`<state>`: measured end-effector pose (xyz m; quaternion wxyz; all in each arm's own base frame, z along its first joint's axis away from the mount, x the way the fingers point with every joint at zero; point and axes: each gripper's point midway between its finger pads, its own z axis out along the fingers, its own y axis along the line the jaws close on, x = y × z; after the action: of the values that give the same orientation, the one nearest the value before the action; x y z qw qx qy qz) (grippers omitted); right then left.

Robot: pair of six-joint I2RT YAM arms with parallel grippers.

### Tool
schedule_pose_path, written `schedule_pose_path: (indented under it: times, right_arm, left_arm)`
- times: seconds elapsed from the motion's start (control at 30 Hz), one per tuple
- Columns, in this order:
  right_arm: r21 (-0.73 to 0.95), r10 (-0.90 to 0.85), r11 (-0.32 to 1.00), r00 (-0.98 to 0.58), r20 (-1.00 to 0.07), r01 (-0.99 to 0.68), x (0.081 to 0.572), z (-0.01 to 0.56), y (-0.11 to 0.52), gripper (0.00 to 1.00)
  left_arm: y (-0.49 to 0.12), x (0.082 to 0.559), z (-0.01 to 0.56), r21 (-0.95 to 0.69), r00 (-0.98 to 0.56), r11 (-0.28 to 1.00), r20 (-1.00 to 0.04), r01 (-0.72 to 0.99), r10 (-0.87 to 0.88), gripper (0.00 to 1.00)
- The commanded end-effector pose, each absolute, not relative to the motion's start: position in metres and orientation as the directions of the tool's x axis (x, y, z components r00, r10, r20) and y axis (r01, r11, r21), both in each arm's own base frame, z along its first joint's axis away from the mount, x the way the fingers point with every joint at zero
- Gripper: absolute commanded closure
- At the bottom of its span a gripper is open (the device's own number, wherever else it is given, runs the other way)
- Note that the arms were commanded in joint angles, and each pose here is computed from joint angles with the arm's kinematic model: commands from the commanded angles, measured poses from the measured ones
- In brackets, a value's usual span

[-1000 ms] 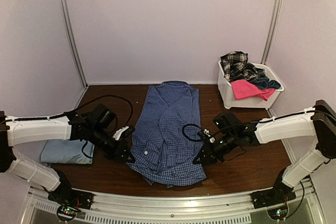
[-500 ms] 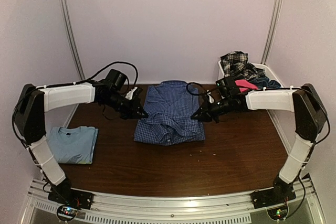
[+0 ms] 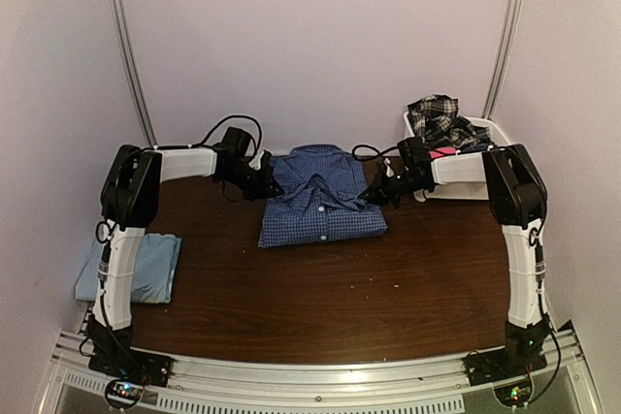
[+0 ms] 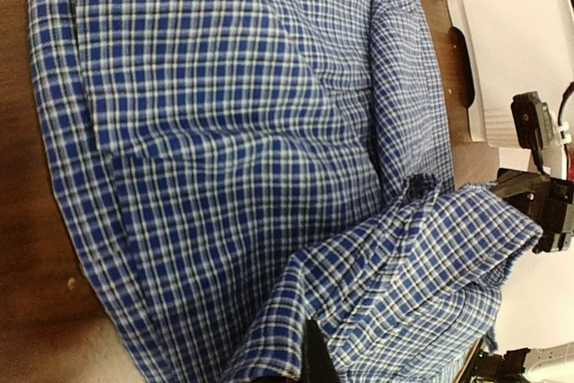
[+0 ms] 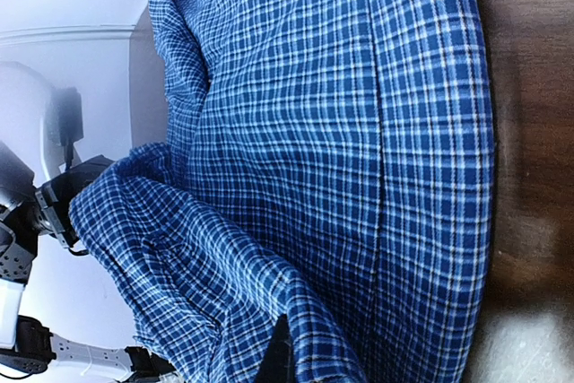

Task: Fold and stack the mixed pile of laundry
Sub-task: Fold the rectangle-folded shirt at the center of the board.

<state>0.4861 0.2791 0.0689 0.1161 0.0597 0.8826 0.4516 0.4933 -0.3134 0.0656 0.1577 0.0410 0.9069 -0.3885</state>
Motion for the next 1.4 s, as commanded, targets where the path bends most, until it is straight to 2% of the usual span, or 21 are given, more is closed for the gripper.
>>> schedule_pose_path:
  times: [0.0, 0.27, 0.43, 0.47, 0.5, 0.57, 0.67, 0.73, 0.8, 0.97, 1.1, 1.23, 1.3, 1.37]
  right_arm:
    - [0.819, 0.231, 0.571, -0.945, -0.231, -0.061, 0.509, 0.088, 0.278, 1.00]
    - [0.817, 0.229, 0.562, -0.924, -0.305, -0.130, 0.526, 0.108, 0.279, 1.00]
    - [0.798, 0.219, 0.591, -0.928, -0.301, -0.120, 0.532, 0.088, 0.276, 0.98]
    - [0.793, 0.217, 0.597, -0.927, -0.306, -0.122, 0.533, 0.086, 0.275, 0.92]
    - [0.788, 0.218, 0.603, -0.925, -0.310, -0.122, 0.534, 0.086, 0.274, 0.83]
    - [0.779, 0.214, 0.610, -0.917, -0.337, -0.144, 0.537, 0.095, 0.272, 0.61]
    - [0.770, 0.226, 0.608, -0.887, -0.403, -0.196, 0.548, 0.131, 0.267, 0.34]
    - [0.770, 0.240, 0.589, -0.857, -0.456, -0.245, 0.553, 0.166, 0.266, 0.21]
    - [0.772, 0.241, 0.570, -0.840, -0.486, -0.283, 0.552, 0.196, 0.266, 0.13]
    - [0.749, 0.206, 0.586, -0.837, -0.507, -0.310, 0.521, 0.218, 0.258, 0.09]
    - [0.698, 0.142, 0.651, -0.857, -0.496, -0.296, 0.481, 0.198, 0.244, 0.09]
    - [0.721, 0.074, 0.615, -0.887, -0.456, -0.319, 0.437, 0.178, 0.260, 0.25]
    - [0.734, 0.027, 0.593, -0.902, -0.430, -0.332, 0.423, 0.165, 0.276, 0.37]
    - [0.739, -0.015, 0.574, -0.908, -0.420, -0.352, 0.416, 0.155, 0.294, 0.45]
  left_arm:
    - [-0.316, 0.526, 0.072, -0.690, -0.916, 0.690, -0.389, 0.218, -0.100, 1.00]
    - [-0.307, 0.538, 0.083, -0.679, -0.890, 0.698, -0.435, 0.227, -0.133, 1.00]
    - [-0.295, 0.548, 0.067, -0.664, -0.891, 0.724, -0.426, 0.187, -0.160, 1.00]
    - [-0.296, 0.550, 0.066, -0.664, -0.889, 0.723, -0.429, 0.191, -0.159, 1.00]
    - [-0.297, 0.552, 0.066, -0.665, -0.888, 0.720, -0.432, 0.196, -0.157, 0.99]
    - [-0.297, 0.557, 0.071, -0.667, -0.883, 0.716, -0.442, 0.204, -0.159, 0.80]
    - [-0.291, 0.566, 0.096, -0.665, -0.858, 0.711, -0.483, 0.229, -0.175, 0.58]
    - [-0.284, 0.571, 0.118, -0.653, -0.836, 0.715, -0.518, 0.249, -0.181, 0.46]
    - [-0.275, 0.571, 0.139, -0.629, -0.815, 0.728, -0.553, 0.272, -0.172, 0.39]
    - [-0.246, 0.546, 0.161, -0.562, -0.796, 0.785, -0.585, 0.260, -0.154, 0.32]
    - [-0.246, 0.503, 0.162, -0.566, -0.813, 0.769, -0.573, 0.298, -0.107, 0.32]
    - [-0.264, 0.455, 0.144, -0.560, -0.832, 0.746, -0.555, 0.360, -0.014, 0.34]
    - [-0.282, 0.431, 0.132, -0.583, -0.843, 0.712, -0.538, 0.391, 0.022, 0.38]
    - [-0.305, 0.412, 0.123, -0.591, -0.842, 0.677, -0.534, 0.438, 0.079, 0.46]
